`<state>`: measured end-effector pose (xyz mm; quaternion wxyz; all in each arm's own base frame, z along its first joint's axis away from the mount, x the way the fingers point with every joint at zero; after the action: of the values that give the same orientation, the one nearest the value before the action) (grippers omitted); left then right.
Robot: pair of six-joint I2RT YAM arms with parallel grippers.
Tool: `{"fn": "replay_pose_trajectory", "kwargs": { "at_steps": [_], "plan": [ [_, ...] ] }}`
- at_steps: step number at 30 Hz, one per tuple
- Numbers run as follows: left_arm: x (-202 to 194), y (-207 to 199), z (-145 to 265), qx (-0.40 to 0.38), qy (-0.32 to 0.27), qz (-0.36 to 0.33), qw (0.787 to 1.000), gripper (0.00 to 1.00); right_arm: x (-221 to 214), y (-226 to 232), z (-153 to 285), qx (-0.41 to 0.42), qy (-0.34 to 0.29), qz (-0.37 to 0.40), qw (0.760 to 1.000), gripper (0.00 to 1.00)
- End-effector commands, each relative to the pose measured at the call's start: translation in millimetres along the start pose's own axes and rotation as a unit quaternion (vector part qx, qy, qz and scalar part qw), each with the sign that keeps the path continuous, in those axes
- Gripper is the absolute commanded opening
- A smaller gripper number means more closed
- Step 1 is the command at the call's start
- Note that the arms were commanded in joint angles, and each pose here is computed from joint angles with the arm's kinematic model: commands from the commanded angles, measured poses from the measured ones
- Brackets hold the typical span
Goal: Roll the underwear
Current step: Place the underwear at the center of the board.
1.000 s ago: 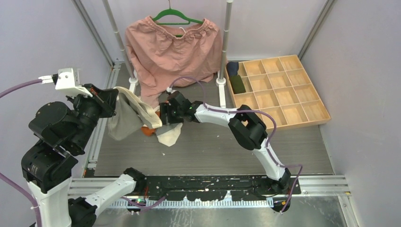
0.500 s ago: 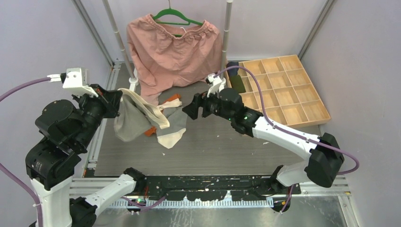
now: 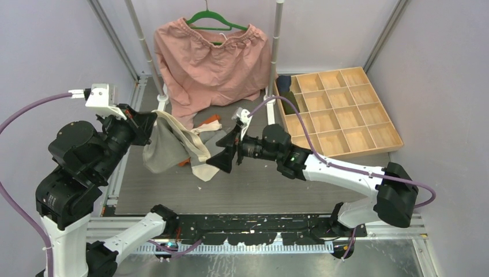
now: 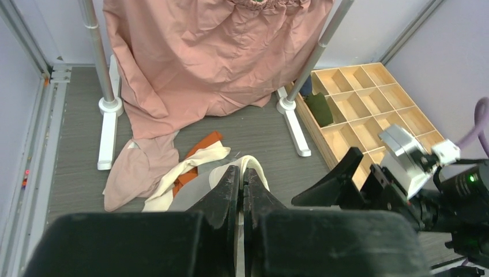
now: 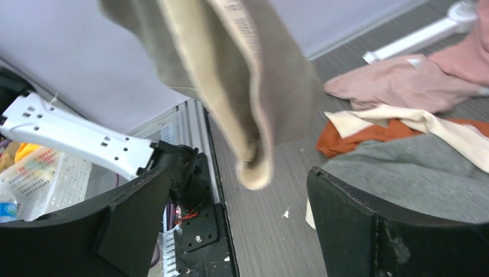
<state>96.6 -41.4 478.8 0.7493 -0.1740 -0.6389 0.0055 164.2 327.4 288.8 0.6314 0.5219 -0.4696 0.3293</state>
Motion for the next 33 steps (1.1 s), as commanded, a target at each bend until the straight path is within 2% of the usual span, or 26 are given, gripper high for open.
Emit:
{"fn": "replay_pose_trajectory", "kwargs": {
  "at_steps": [1, 7, 14, 21, 23, 28, 33],
  "plan": [
    [10.5, -5.7, -4.0, -0.021, -0.027, -0.003, 0.999, 0.0, 12.2, 11.0, -12.6, 0.001, -0.054, 0.067, 0.996, 0.97],
    [9.8, -5.8, -5.3, -0.02, -0.025, -0.005, 0.999, 0.01, 6.6, 6.4, -32.5, -0.007, -0.048, 0.083, 0.995, 0.98],
    [10.4, -5.8, -5.1, -0.021, -0.026, -0.006, 0.999, 0.01, 0.4, -11.0, -43.5, -0.063, -0.033, 0.109, 0.992, 0.96],
    [9.9, -4.9, -5.2, -0.017, -0.026, -0.008, 0.999, 0.01, 1.3, -11.6, -49.5, -0.069, -0.032, 0.091, 0.993, 0.94],
    [9.7, -4.6, -5.0, -0.016, -0.026, -0.008, 0.999, 0.01, 2.8, -9.5, -53.5, -0.057, -0.024, 0.084, 0.995, 0.87],
    [8.0, -4.0, -6.6, -0.013, -0.025, -0.009, 1.0, 0.01, 1.3, -4.4, -63.7, -0.024, -0.002, 0.067, 0.997, 0.55],
    [6.6, -3.5, -6.9, -0.011, -0.023, -0.008, 1.0, 0.01, -0.8, -4.1, -61.0, -0.025, 0.007, 0.056, 0.998, 0.22]
  ]
}}
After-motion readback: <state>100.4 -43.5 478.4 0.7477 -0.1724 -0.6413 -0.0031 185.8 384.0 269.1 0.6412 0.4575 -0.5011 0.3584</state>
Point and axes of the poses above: each gripper's point midway between its finger pads, its own z axis back along the fingers, its own y axis along the line the jaws close on, x = y × z, the point moved 9 cm from there along z, back along the fingers, and after that the axes turned 3 degrees about z, right-handed, at the moved point
